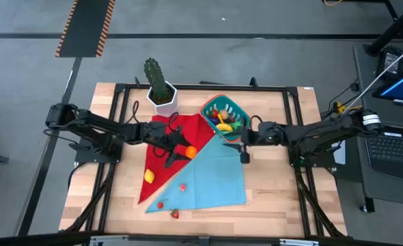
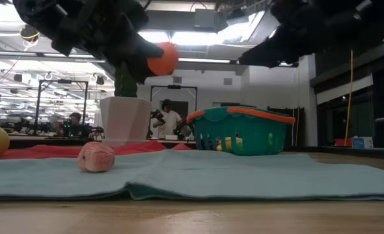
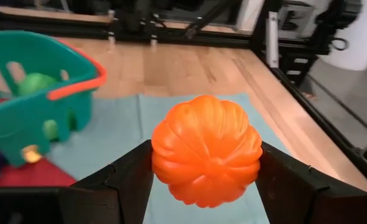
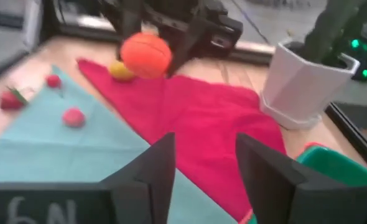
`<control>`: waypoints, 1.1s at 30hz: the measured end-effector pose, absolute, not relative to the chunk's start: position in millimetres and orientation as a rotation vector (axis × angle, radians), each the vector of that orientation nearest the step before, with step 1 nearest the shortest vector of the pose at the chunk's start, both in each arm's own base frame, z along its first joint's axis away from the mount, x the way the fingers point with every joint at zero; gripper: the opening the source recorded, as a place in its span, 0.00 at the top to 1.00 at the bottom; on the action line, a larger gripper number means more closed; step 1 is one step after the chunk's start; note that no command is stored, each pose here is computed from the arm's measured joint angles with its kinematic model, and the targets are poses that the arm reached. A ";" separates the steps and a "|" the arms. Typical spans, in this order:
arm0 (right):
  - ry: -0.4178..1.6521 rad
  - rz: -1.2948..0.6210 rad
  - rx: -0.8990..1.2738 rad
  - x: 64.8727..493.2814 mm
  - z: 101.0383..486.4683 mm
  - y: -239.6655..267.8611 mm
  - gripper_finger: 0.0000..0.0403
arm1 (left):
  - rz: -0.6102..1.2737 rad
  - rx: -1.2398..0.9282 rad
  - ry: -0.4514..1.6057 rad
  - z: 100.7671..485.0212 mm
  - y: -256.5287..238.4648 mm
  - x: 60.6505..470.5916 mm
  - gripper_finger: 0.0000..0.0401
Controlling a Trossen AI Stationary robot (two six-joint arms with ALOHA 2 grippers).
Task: Build produce basket
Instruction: Put the orange pumpkin into the blue basket
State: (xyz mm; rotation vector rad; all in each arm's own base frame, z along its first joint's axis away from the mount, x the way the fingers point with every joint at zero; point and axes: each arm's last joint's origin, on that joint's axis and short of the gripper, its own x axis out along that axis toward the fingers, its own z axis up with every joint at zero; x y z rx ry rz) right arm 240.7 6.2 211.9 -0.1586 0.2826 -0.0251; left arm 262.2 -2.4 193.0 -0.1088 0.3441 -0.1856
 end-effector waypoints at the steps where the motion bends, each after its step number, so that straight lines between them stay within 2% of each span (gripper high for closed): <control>1: 0.311 -0.031 -0.178 244.5 214.1 6.1 0.56 | -0.197 -0.112 0.344 190.9 -1.7 263.8 0.42; 10: 0.445 -0.002 -0.295 284.6 233.8 7.4 0.41 | -0.239 -0.109 0.338 188.4 6.0 268.5 0.42; 27: 0.648 0.177 -0.538 358.8 259.0 40.5 0.43 | -0.300 -0.145 0.334 188.8 22.1 266.3 0.42; 33: 0.623 0.210 -0.619 373.3 265.0 47.2 0.43 | -0.335 -0.158 0.351 187.5 21.7 265.4 0.42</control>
